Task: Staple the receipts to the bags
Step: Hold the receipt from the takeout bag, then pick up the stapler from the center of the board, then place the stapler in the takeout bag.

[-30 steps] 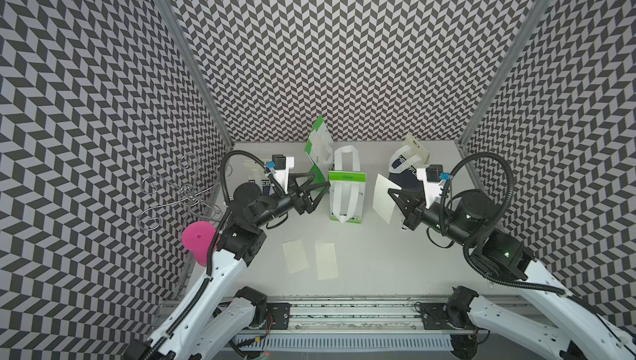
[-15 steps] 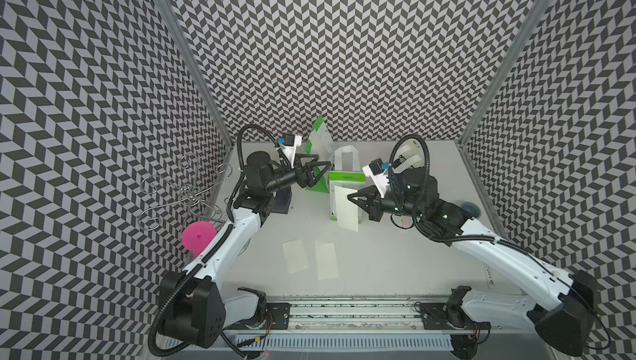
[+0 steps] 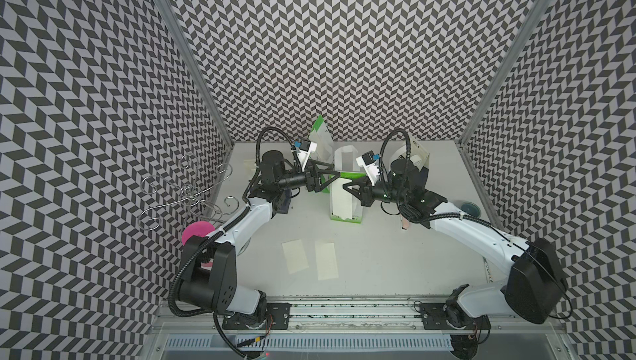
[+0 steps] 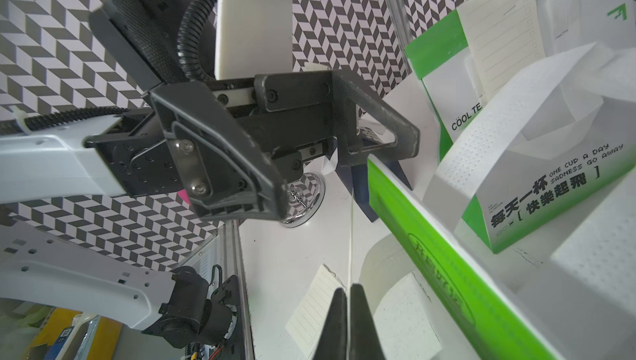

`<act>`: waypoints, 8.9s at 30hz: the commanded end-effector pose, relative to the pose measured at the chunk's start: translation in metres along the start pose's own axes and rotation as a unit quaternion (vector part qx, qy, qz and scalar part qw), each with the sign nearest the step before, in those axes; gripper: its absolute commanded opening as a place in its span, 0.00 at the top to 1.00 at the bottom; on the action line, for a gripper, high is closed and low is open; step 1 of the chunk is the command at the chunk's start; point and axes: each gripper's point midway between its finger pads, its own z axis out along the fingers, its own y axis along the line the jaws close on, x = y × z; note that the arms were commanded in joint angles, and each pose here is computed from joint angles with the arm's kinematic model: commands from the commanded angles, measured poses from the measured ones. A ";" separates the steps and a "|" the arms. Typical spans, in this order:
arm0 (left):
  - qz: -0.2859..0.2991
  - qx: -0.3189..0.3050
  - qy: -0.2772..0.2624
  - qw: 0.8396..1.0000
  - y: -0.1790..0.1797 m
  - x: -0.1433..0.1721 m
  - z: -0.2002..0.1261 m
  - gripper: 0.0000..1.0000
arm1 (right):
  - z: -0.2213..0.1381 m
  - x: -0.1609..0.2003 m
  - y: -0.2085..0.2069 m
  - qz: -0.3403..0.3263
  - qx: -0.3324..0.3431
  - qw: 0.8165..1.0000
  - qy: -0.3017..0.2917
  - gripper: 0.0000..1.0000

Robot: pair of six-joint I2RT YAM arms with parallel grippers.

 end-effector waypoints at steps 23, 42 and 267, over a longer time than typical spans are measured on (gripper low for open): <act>0.065 -0.004 0.021 0.998 -0.015 0.000 0.008 0.46 | -0.004 -0.028 -0.018 -0.059 0.052 0.997 -0.020 1.00; 0.066 -0.027 0.041 0.997 -0.008 0.009 0.014 0.61 | -0.004 -0.025 -0.022 -0.070 0.067 0.995 -0.010 1.00; 0.106 -0.314 0.092 0.939 0.001 0.041 0.022 1.00 | -0.013 -0.096 -0.023 0.000 0.171 0.956 -0.238 0.95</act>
